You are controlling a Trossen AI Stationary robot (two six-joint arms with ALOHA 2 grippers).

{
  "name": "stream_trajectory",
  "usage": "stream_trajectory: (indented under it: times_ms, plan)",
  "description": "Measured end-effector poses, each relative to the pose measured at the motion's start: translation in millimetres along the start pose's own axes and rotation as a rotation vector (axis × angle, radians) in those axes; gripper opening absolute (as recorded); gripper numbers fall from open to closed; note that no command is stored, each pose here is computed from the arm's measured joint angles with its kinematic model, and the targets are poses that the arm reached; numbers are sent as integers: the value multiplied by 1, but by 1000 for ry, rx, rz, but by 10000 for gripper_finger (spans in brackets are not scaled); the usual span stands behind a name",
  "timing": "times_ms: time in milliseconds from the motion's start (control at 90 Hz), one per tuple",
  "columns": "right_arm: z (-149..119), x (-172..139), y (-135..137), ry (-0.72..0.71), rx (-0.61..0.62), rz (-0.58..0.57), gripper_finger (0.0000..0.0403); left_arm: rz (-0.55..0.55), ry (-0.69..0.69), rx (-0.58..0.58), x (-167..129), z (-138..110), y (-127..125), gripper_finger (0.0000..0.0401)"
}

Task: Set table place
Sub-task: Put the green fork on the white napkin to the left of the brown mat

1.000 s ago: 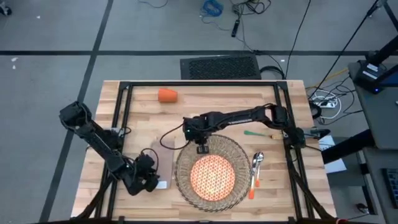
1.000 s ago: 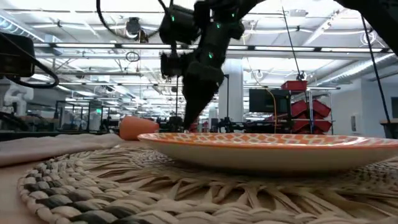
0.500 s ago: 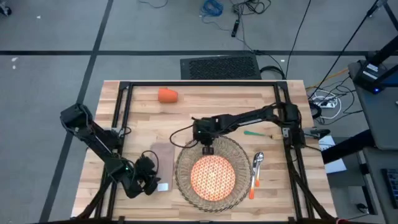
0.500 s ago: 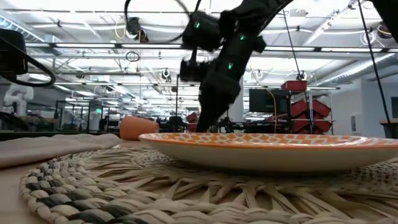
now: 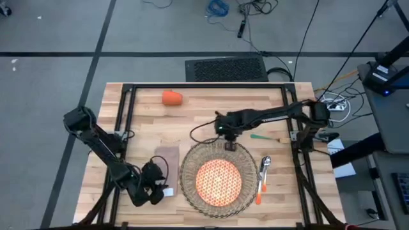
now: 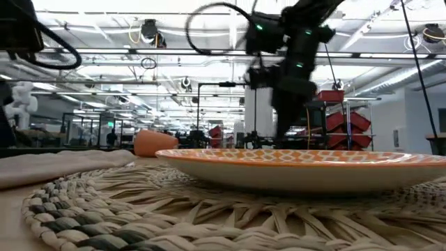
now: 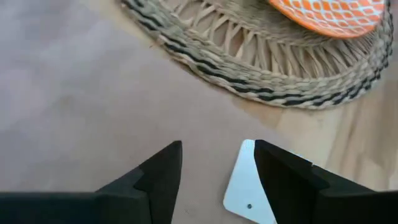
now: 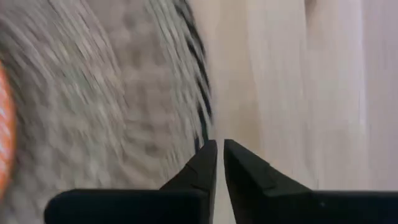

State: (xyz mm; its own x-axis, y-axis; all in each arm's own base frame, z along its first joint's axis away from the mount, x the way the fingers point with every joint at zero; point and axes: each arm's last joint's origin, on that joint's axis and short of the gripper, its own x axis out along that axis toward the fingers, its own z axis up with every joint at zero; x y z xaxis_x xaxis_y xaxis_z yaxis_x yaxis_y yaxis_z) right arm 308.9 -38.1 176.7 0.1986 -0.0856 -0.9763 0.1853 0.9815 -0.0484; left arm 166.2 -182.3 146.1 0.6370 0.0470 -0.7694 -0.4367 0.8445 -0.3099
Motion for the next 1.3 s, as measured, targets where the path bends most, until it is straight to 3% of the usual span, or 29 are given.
stream_trajectory:
  times_ms: [389,644,856,1300]
  plan:
    - [-90,-24,-20,205,244,-132,23,59,-19,58,2,5,5,187]
    - [-121,-27,-21,331,360,-145,126,69,-27,76,4,9,6,187]
    - [-135,-15,-20,394,358,-152,175,69,-28,76,3,8,6,187]
    - [-129,-13,-19,337,436,-131,145,54,-36,70,4,9,4,187]
